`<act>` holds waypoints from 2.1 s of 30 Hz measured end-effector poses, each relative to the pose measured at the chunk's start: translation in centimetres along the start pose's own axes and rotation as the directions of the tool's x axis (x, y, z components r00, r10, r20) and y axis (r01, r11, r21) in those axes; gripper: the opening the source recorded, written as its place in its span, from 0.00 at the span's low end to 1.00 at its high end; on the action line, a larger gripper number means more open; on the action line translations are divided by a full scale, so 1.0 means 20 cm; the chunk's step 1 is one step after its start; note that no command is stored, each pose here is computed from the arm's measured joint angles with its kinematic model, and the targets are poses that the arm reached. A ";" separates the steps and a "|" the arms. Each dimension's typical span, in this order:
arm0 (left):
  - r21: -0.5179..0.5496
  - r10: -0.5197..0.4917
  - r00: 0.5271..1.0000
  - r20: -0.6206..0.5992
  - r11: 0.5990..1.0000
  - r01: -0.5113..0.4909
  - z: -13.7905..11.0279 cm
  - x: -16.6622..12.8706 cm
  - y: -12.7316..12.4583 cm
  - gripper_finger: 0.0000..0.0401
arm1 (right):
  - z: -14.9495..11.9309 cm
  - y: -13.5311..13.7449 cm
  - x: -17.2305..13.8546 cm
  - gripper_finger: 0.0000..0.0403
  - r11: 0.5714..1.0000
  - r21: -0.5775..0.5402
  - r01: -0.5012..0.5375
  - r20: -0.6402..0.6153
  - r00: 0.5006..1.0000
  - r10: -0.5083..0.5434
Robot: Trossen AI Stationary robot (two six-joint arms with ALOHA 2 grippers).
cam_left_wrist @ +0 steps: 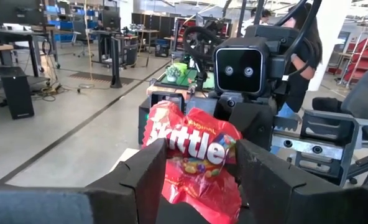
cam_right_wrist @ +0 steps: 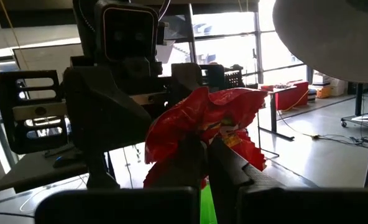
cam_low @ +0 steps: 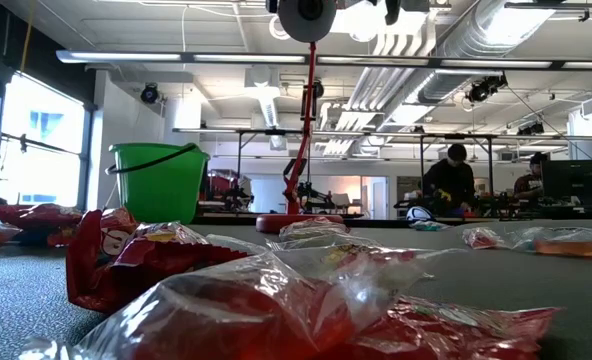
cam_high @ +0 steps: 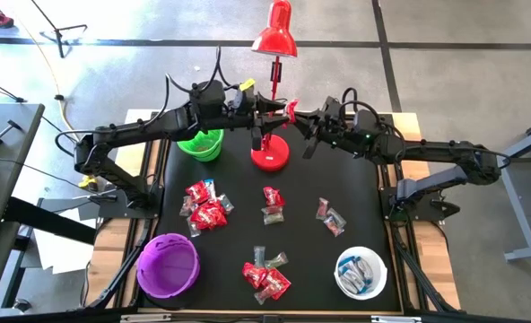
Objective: Sort candy
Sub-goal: Put the red candy into the purple bucket
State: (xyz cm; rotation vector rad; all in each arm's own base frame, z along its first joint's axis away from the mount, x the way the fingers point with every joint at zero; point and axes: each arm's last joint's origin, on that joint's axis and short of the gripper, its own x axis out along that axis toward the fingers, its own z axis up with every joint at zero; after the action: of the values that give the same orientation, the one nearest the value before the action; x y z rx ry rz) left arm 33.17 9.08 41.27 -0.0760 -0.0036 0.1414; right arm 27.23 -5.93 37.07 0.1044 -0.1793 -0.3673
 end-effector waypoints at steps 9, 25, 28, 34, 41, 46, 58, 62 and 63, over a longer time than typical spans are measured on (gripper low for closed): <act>0.000 -0.005 1.000 -0.004 1.000 0.005 0.00 0.00 0.00 0.37 | 0.00 0.00 0.00 0.02 1.000 0.000 -0.003 -0.002 1.000 0.003; -0.006 -0.003 0.999 -0.050 1.000 0.002 -0.02 -0.01 0.00 0.13 | -0.01 0.00 0.00 0.02 1.000 -0.004 0.000 -0.007 1.000 0.000; -0.007 0.001 0.999 -0.050 1.000 -0.001 -0.02 -0.01 0.01 0.08 | -0.01 0.00 0.00 0.02 1.000 -0.004 0.002 -0.006 1.000 -0.002; -0.007 0.003 0.999 -0.050 1.000 -0.003 -0.02 -0.01 0.01 0.01 | -0.01 0.00 0.00 0.02 1.000 -0.004 0.002 -0.003 1.000 -0.002; -0.011 0.010 0.999 -0.050 1.000 -0.011 -0.02 -0.01 0.02 0.02 | -0.01 0.00 0.00 0.02 1.000 -0.004 0.003 -0.003 1.000 -0.003; -0.032 0.012 0.999 -0.050 0.999 -0.014 -0.02 -0.01 0.02 0.08 | -0.01 0.00 0.00 0.02 1.000 -0.004 0.003 -0.003 1.000 -0.003; 0.051 0.010 0.998 -0.056 0.999 -0.007 -0.03 0.00 0.01 0.35 | -0.01 0.00 0.00 0.02 1.000 -0.007 0.001 -0.020 1.000 -0.001; 0.063 0.010 0.999 -0.045 0.998 -0.007 -0.02 0.00 0.01 0.44 | -0.01 0.00 0.00 0.02 1.000 -0.008 0.001 -0.024 1.000 -0.001; 0.063 0.009 0.999 -0.040 0.998 -0.007 -0.02 0.00 0.01 0.45 | -0.01 0.00 0.00 0.02 1.000 -0.008 0.000 -0.025 1.000 0.000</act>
State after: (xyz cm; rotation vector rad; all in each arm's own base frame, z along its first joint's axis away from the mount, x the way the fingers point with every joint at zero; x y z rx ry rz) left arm 33.10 9.33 40.86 -0.0157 0.0413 0.1480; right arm 27.29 -5.94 36.80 0.1015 -0.1529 -0.3668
